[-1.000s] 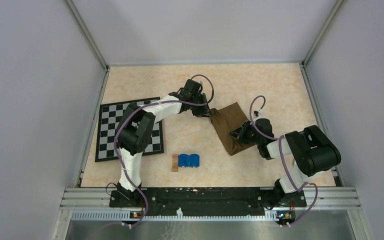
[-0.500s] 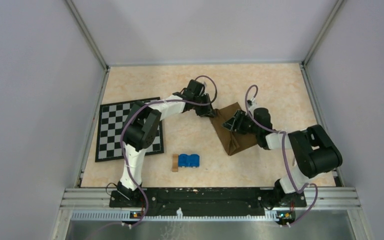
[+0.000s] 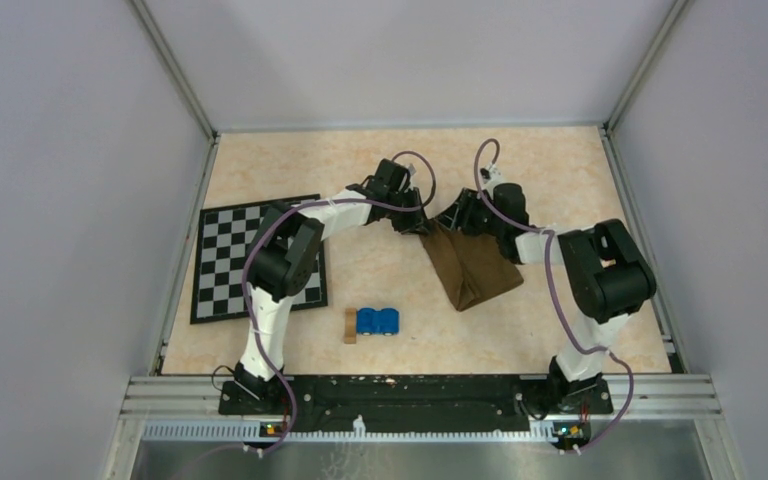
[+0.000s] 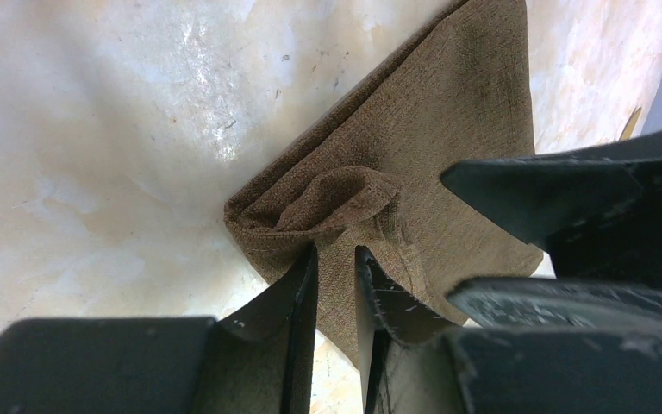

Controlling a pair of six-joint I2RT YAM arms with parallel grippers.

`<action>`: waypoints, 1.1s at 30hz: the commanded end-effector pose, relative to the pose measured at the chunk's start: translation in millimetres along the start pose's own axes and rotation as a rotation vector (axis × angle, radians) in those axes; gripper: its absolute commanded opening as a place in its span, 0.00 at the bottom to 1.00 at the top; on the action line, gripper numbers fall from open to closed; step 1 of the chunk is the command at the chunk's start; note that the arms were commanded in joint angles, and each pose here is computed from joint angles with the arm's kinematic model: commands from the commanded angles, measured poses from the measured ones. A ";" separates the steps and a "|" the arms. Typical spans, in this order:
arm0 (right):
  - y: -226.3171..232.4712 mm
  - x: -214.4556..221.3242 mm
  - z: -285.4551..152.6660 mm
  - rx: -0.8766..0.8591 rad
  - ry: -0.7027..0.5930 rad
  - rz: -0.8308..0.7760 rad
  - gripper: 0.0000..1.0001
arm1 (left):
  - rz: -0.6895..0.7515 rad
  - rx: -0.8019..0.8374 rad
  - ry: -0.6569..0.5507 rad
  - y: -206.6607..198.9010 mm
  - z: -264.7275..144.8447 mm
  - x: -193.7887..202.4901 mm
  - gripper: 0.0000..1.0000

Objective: Fold the napkin into a case and place the utensils inside
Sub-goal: Fold the lower triangle-folded napkin at the center of the board.

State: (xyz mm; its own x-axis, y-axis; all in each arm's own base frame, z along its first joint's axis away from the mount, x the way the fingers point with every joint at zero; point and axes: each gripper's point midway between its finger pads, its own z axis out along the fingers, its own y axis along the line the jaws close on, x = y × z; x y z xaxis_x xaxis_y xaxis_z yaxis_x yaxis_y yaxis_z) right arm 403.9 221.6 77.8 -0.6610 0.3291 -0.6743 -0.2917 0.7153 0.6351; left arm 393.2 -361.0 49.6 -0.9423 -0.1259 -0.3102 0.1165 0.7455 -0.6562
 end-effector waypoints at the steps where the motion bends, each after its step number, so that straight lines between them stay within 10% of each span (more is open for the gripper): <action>1: 1.3 -10.6 15.3 -0.011 -0.009 -0.043 0.49 | 0.042 0.044 -0.028 -13.9 -4.3 -14.1 0.27; 11: -0.3 2.0 32.6 -0.010 0.031 -0.038 0.36 | 0.047 0.053 -0.032 -16.6 -7.6 -16.1 0.26; 18: 7.5 -9.6 28.1 -0.015 0.008 -0.017 0.00 | 0.066 0.074 -0.051 -27.7 -21.9 -20.4 0.29; 33: 0.4 -20.9 20.6 -0.001 0.011 0.032 0.00 | 0.009 0.193 -0.104 -33.3 -46.6 -42.6 0.26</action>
State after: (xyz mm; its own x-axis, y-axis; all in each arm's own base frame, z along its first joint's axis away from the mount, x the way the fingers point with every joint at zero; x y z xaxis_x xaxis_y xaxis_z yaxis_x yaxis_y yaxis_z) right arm 414.2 227.0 48.5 -0.7356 0.3218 -0.5961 -0.2162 0.7225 0.6567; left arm 407.2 -336.1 90.1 -0.9194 -0.1848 -0.3473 0.1309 0.6887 -0.7131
